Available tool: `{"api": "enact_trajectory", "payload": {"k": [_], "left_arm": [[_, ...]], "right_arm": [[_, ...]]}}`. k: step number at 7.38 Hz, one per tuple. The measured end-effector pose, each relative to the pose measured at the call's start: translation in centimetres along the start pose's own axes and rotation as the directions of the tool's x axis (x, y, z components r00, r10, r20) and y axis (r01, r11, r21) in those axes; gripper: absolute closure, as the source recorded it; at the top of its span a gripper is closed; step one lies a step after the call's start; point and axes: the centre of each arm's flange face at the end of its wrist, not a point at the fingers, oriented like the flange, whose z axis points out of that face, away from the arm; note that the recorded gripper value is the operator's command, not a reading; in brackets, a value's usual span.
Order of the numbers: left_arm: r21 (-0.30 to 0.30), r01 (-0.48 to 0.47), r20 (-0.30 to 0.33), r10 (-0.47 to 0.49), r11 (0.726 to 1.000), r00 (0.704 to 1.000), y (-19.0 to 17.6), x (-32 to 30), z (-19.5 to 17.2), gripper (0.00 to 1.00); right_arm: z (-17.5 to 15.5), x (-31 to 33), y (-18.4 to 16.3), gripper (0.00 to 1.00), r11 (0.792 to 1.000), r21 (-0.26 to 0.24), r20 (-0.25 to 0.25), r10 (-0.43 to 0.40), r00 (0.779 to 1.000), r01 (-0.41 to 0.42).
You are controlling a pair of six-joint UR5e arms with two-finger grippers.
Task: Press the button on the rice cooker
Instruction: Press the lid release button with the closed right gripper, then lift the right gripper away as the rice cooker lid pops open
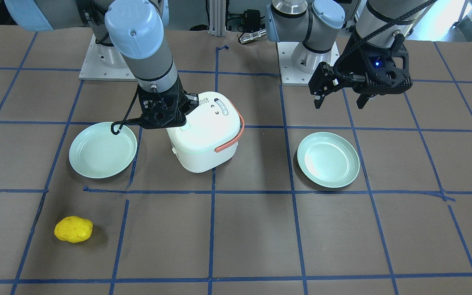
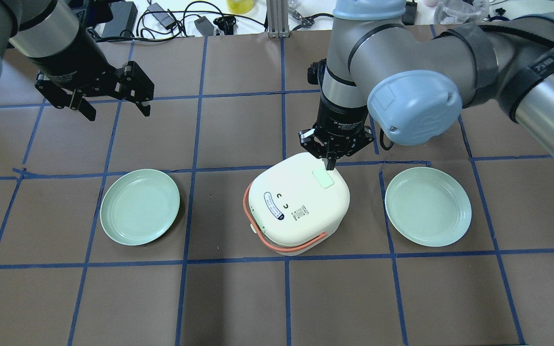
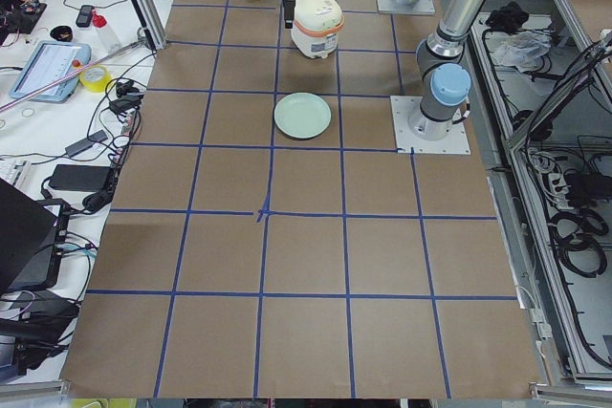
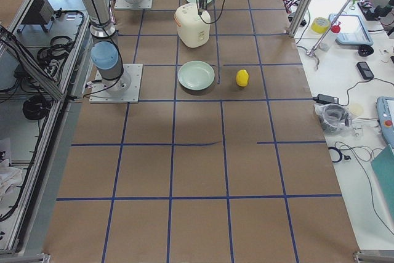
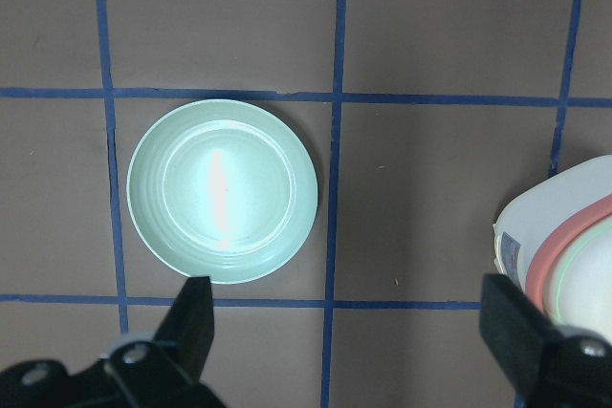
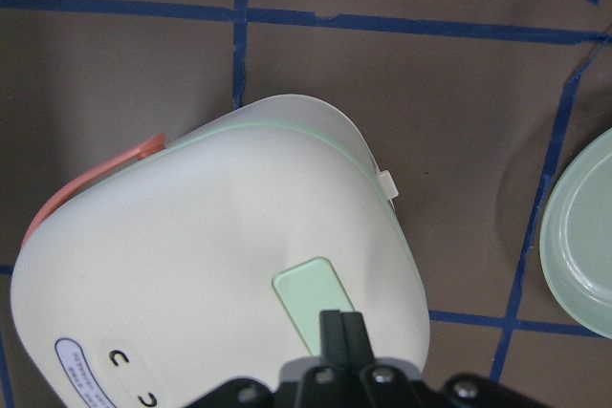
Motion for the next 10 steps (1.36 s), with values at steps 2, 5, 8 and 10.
{"api": "enact_trajectory", "payload": {"k": [2, 5, 8, 10], "left_arm": [[0.0, 0.0, 0.0, 0.0, 1.0, 1.0, 0.0, 0.0, 0.0, 0.0], [0.0, 0.001, 0.0, -0.001, 1.0, 1.0, 0.0, 0.0, 0.0, 0.0], [0.0, 0.0, 0.0, 0.0, 1.0, 1.0, 0.0, 0.0, 0.0, 0.0], [0.0, 0.0, 0.0, 0.0, 1.0, 1.0, 0.0, 0.0, 0.0, 0.0]], "right_arm": [[1.0, -0.1, -0.6, 1.0, 1.0, -0.016, -0.002, 0.001, 1.0, -0.001], [1.5, -0.1, -0.8, 1.0, 1.0, -0.024, -0.003, 0.001, 1.0, -0.001], [2.8, 0.0, -0.9, 1.0, 1.0, -0.025, -0.004, 0.001, 1.0, -0.001], [2.9, 0.0, -0.9, 0.84, 1.0, -0.021, -0.005, 0.005, 1.0, -0.005]]}}
